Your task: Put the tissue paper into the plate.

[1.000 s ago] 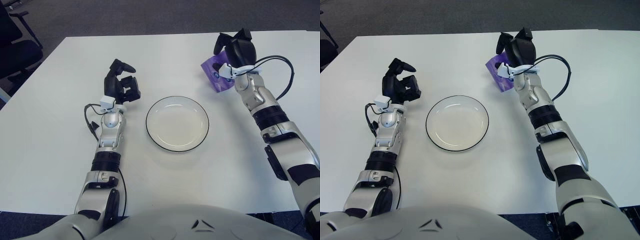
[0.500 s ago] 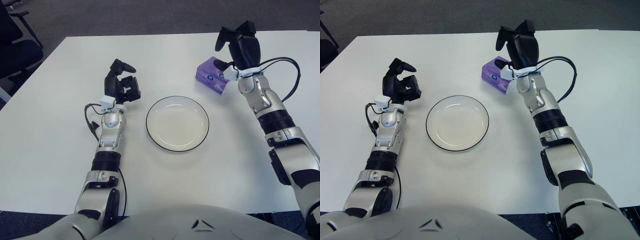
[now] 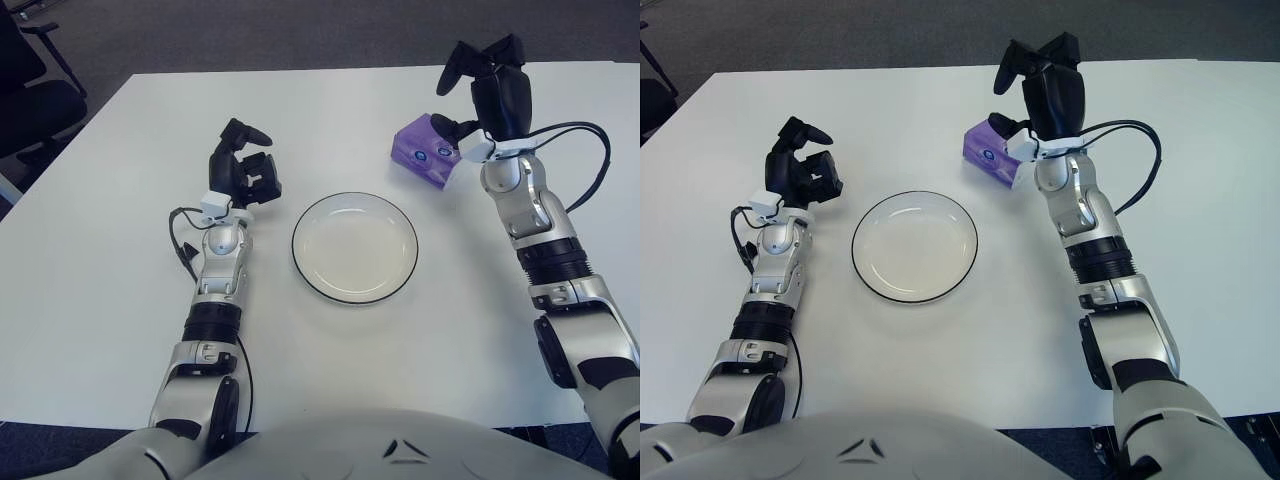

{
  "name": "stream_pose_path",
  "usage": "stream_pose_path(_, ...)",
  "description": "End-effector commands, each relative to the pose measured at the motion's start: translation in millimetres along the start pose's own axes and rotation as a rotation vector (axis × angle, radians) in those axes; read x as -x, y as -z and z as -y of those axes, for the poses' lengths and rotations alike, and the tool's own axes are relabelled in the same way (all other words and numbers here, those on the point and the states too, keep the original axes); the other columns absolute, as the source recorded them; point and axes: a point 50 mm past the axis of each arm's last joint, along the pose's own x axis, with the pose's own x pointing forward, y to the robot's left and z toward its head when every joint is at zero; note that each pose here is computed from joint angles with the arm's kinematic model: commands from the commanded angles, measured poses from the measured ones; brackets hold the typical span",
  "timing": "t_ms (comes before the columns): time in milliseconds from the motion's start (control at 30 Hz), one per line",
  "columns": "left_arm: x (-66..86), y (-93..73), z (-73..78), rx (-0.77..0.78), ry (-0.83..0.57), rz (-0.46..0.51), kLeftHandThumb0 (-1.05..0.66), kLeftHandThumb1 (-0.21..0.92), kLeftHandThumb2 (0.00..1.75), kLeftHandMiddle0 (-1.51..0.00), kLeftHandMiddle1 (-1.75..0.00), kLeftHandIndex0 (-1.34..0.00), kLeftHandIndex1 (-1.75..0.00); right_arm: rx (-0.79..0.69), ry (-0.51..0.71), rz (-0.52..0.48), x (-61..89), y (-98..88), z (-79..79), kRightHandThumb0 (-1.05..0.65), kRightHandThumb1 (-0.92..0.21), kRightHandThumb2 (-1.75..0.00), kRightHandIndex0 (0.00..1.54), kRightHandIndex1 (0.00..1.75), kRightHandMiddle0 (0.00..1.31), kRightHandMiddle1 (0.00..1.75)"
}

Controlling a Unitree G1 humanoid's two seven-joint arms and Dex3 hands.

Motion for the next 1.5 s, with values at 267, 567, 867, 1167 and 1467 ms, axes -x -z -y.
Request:
stream_pose_path(267,67.5,61.7,-5.7,0.002,-0.053,-0.316,-0.45,0.43,1.18,-1.31,-1.75,-0.53,-1.75,0.103,-0.041,0.065,-0.9,-4.0,6.2,0.0,0.08,-1.72,0.96,1.6,0.68,1.75)
stream_pose_path(567,67.0,62.3,-5.6,0.004,-0.051,-0.319,-0.45,0.43,1.18,-1.31,-1.75,-0.53,-1.75,0.281,-0.234,-0.048,8.0,7.7,-5.8,-0.52,-0.52,-1.03,0.6,1.73,0.33,1.74)
stream_pose_path(867,66.9,62.3,-5.3,-0.005,-0.05,-0.318,-0.45,0.43,1.18,-1.3,-1.75,-0.53,-1.75,0.463,-0.354,-0.072,11.5,8.4,-12.6,-1.01,-0.9,-0.74,0.16,1.32,0.02,1.35)
stream_pose_path(1167,67.1,62.1,-4.7,-0.002,-0.047,-0.313,-0.45,0.43,1.18,-1.3,-1.75,-0.53,-1.75,0.572,-0.532,-0.072,15.3,5.7,-18.6,-1.05,-0.92,-0.85,0.0,0.45,0.0,0.7)
stream_pose_path(1467,66.2,62.6,-2.6,0.004,-0.045,-0.311,-0.44,0.43,1.18,-1.3,-1.75,-0.52,-1.75,0.58,-0.7,-0.129,19.8,5.6,-27.7,-1.05,-0.92,-0.94,0.0,0.03,0.0,0.46)
